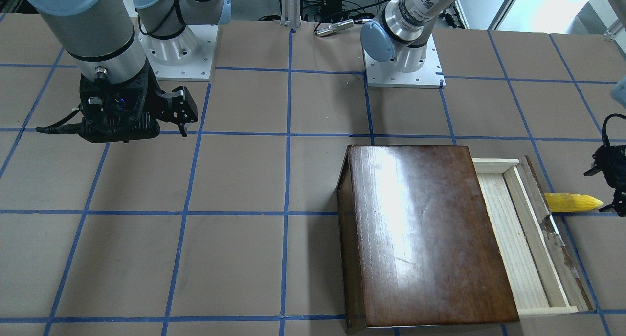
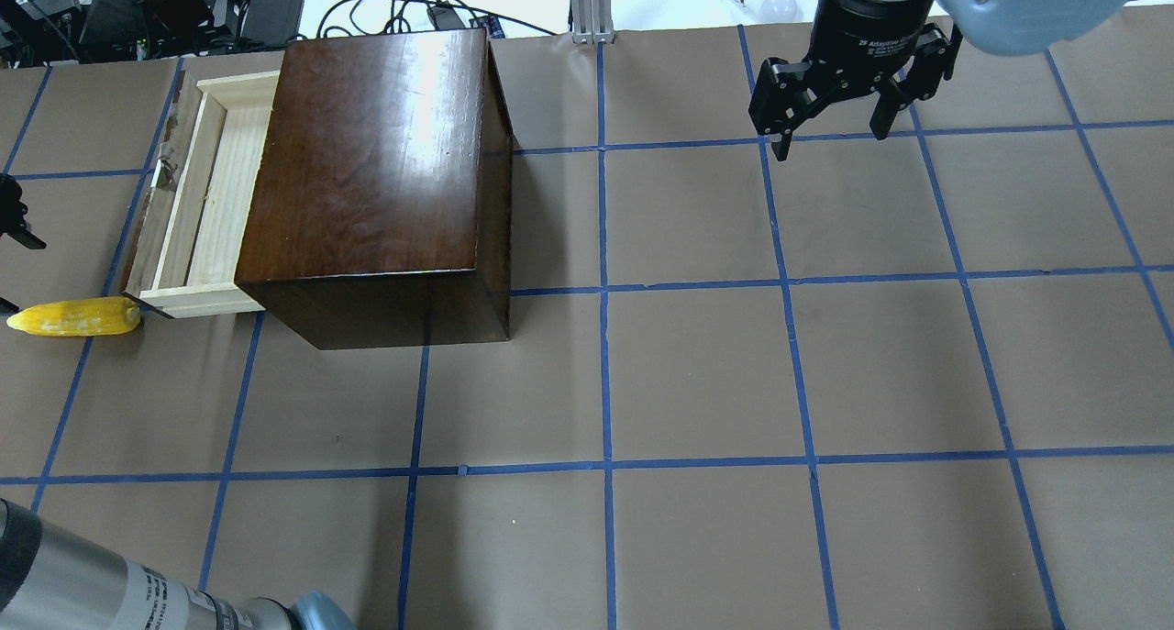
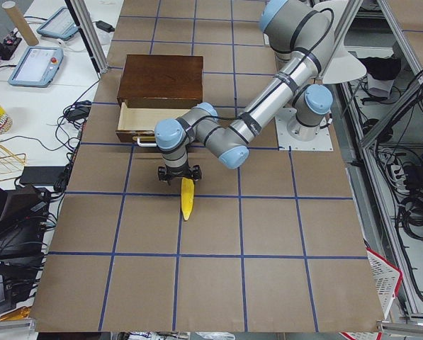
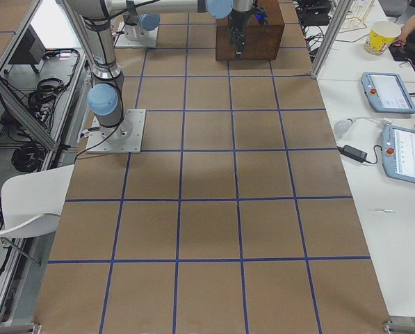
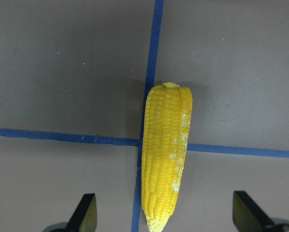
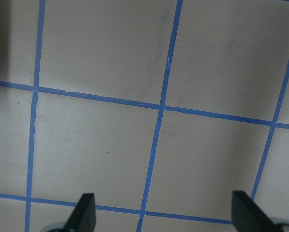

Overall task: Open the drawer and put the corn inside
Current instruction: 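Lower the left gripper and grasp the yellow corn cob, then lift the corn and lower it into the open drawer with the left gripper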

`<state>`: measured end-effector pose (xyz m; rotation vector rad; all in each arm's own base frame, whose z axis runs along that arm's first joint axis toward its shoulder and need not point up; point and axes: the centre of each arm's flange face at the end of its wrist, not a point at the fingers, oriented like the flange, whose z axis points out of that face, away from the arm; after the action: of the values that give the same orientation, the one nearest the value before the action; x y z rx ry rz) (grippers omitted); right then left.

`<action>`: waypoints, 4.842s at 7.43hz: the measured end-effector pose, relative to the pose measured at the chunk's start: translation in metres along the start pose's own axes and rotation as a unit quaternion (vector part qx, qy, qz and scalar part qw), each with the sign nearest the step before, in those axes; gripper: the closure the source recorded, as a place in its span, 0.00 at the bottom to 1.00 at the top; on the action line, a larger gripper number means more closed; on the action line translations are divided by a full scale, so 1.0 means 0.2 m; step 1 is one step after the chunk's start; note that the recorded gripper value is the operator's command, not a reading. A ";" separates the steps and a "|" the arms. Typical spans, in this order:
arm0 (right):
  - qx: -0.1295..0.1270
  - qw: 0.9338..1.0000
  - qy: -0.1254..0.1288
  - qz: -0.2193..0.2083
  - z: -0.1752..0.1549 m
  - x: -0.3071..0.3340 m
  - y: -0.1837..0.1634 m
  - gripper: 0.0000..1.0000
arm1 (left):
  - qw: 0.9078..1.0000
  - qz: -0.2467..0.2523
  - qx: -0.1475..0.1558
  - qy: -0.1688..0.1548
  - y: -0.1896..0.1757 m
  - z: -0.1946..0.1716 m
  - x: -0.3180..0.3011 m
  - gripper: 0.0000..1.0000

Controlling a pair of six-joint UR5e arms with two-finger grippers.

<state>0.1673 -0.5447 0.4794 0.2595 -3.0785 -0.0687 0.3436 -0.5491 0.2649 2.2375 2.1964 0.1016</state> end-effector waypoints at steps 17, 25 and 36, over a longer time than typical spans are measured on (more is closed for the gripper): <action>0.000 1.000 0.000 0.000 0.00 0.00 0.00 0.00 | 0.994 -0.053 0.058 -0.081 0.08 0.25 0.10 1.00; 0.000 1.000 0.000 -0.001 0.00 0.00 0.00 0.00 | 0.843 -0.521 0.129 -0.042 -0.23 -0.72 -0.05 1.00; 0.000 1.000 0.000 -0.001 0.00 0.00 0.00 0.00 | 0.701 -0.706 0.102 0.022 -1.06 -0.57 -0.40 1.00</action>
<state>0.1673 -0.5446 0.4793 0.2617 -3.0783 -0.0700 0.1241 -0.6300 0.3640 0.0167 3.2670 -0.1138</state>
